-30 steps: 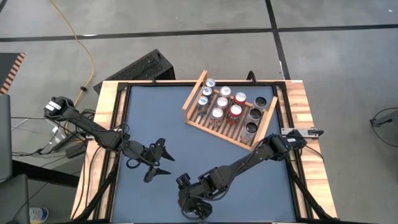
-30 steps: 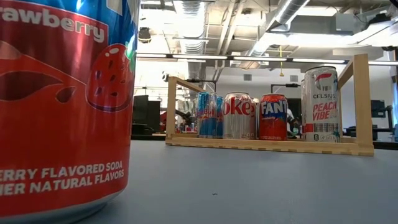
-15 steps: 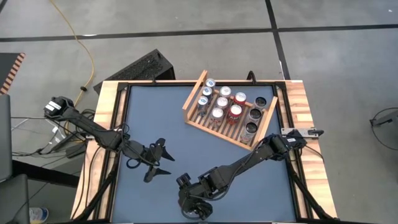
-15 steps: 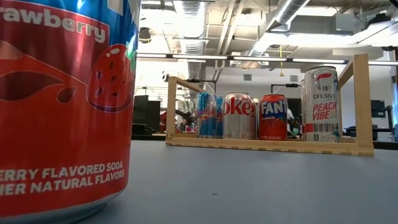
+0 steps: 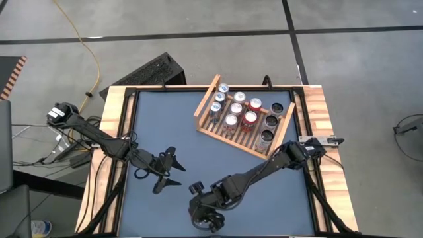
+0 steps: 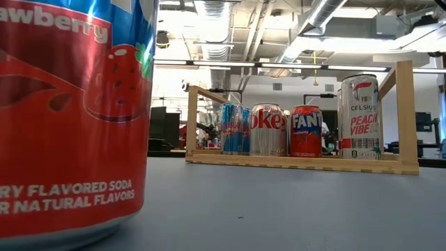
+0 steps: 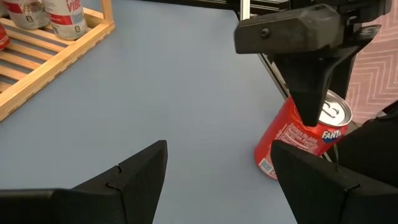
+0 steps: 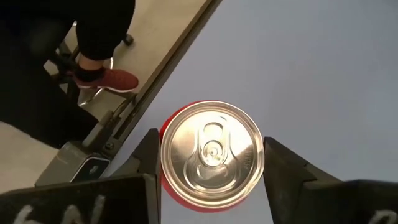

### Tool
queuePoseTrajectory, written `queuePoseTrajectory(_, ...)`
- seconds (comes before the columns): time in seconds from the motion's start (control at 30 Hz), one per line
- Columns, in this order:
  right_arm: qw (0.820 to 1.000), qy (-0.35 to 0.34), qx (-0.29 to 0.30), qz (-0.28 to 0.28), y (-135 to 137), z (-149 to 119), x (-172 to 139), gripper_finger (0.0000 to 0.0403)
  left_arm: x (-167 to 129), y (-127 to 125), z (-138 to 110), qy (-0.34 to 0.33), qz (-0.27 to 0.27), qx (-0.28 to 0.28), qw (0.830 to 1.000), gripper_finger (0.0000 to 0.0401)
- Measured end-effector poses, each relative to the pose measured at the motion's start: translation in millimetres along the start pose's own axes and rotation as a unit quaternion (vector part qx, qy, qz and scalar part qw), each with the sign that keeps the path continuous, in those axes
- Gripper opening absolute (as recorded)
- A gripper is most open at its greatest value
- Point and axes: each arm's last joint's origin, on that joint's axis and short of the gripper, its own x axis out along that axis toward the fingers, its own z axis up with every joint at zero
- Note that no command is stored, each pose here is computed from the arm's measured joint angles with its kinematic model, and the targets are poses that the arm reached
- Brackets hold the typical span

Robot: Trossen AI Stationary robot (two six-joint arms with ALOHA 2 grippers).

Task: Place canned beverage on shelf
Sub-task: Put the red soda can aligned with the other red soda cans on the shelf

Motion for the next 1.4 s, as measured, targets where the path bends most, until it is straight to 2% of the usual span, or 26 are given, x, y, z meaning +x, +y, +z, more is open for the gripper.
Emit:
queuePoseTrajectory(0.37, 0.995, 0.034, 0.083, -0.046, -11, -7, -2, 0.0172, 0, 0, 0, 0.000, 0.000, -0.001, 1.000, 0.0275)
queuePoseTrajectory(0.6, 0.992, 0.061, 0.086, -0.074, -11, -12, -8, 0.0172, 0, 0, 0, 0.000, 0.000, -0.002, 1.000, 0.0275)
queuePoseTrajectory(0.8, 0.979, 0.105, 0.134, -0.109, -26, -21, -22, 0.0173, 0, 0, 0, 0.001, -0.001, -0.004, 1.000, 0.0275)
queuePoseTrajectory(0.9, 0.973, 0.130, 0.140, -0.128, -32, -26, -27, 0.0173, 0, 0, 0, 0.001, -0.002, -0.006, 1.000, 0.0275)
queuePoseTrajectory(1.4, 0.953, 0.209, 0.157, -0.151, -41, -41, -51, 0.0173, -2, -11, -4, 0.008, -0.025, 0.002, 1.000, 0.0275)
